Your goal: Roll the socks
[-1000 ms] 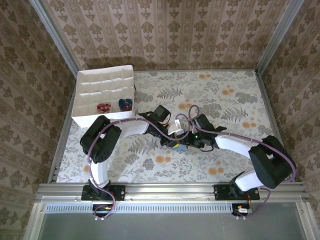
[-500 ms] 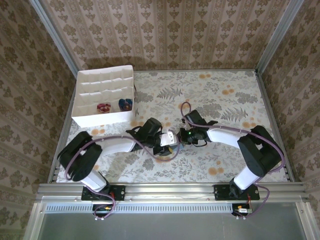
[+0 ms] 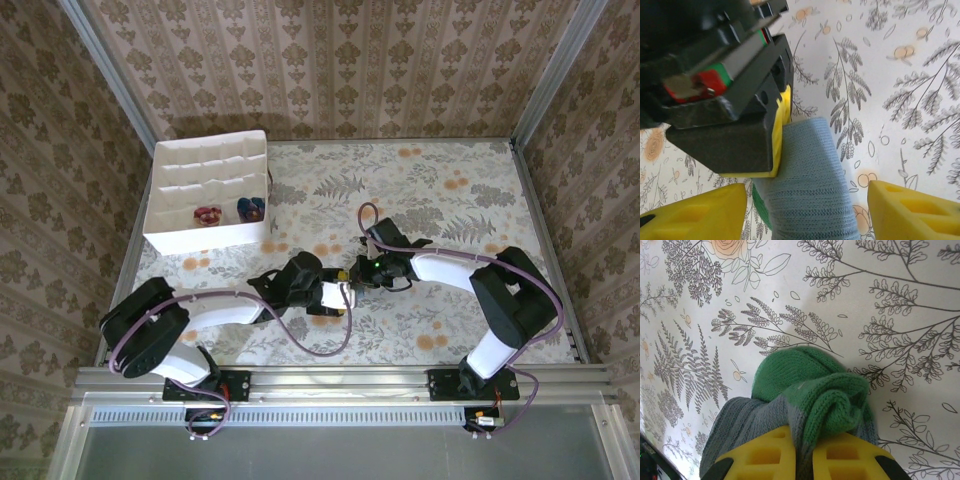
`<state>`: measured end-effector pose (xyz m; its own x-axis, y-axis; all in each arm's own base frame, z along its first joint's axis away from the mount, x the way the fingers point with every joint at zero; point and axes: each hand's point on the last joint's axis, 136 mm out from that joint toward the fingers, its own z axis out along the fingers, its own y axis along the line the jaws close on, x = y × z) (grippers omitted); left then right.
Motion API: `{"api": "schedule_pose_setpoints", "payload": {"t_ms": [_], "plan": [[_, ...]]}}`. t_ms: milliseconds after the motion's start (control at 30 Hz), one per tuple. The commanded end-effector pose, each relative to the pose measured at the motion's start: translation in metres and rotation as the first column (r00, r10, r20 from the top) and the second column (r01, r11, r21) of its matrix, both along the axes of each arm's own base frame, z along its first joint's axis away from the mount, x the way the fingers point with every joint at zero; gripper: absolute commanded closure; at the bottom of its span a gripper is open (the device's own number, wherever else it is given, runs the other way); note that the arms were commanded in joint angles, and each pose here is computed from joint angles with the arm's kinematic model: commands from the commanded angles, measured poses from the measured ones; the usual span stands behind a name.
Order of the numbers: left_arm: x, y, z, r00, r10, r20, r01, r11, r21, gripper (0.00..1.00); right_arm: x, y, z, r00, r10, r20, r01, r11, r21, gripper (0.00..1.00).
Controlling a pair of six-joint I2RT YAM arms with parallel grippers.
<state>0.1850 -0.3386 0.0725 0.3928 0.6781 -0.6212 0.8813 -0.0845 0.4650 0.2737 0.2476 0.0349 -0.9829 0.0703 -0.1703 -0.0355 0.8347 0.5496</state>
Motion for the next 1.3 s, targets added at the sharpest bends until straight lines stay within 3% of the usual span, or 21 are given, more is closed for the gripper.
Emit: {"api": "schedule_pose_setpoints", "payload": {"t_ms": [0, 200, 367, 433, 533, 633, 833, 1067, 1267], "plan": [[0.004, -0.002, -0.012, 0.999, -0.012, 0.052, 0.009, 0.998, 0.056, 0.41, -0.039, -0.032, -0.046, 0.985, -0.006, -0.173, -0.024, 0.986, -0.166, 0.94], [0.003, 0.002, -0.039, 0.999, 0.012, 0.039, -0.017, 0.993, 0.120, 0.42, -0.040, -0.034, -0.048, 0.982, -0.025, -0.190, -0.007, 0.986, -0.168, 0.94], [0.007, 0.006, -0.057, 0.998, 0.066, -0.003, -0.064, 0.980, 0.187, 0.57, -0.041, -0.032, -0.045, 0.980, -0.028, -0.197, -0.003, 0.988, -0.156, 0.92], [0.006, 0.008, -0.061, 0.995, 0.087, -0.043, -0.076, 0.973, 0.216, 0.67, -0.038, -0.033, -0.039, 0.984, -0.042, -0.175, 0.016, 0.989, -0.147, 0.86], [0.003, 0.010, -0.066, 0.984, 0.127, -0.126, -0.092, 0.964, 0.251, 0.80, -0.032, -0.039, -0.025, 0.991, -0.079, -0.109, 0.063, 0.987, -0.144, 0.68], [0.001, 0.012, -0.069, 0.959, 0.180, -0.219, -0.119, 0.956, 0.267, 0.87, -0.026, -0.045, -0.011, 0.992, -0.113, -0.049, 0.105, 0.985, -0.139, 0.58], [0.000, 0.011, -0.070, 0.872, 0.260, -0.415, -0.149, 0.948, 0.280, 0.93, -0.020, -0.066, 0.013, 0.978, -0.203, 0.042, 0.207, 0.965, -0.161, 0.44], [0.009, 0.006, -0.056, 0.727, 0.286, -0.624, -0.194, 0.957, 0.213, 0.94, -0.022, -0.078, 0.029, 0.918, -0.388, 0.082, 0.392, 0.919, -0.049, 0.43], [0.017, 0.004, -0.050, 0.638, 0.280, -0.717, -0.218, 0.959, 0.181, 0.94, -0.021, -0.081, 0.034, 0.868, -0.490, 0.084, 0.488, 0.872, 0.049, 0.42]]}}
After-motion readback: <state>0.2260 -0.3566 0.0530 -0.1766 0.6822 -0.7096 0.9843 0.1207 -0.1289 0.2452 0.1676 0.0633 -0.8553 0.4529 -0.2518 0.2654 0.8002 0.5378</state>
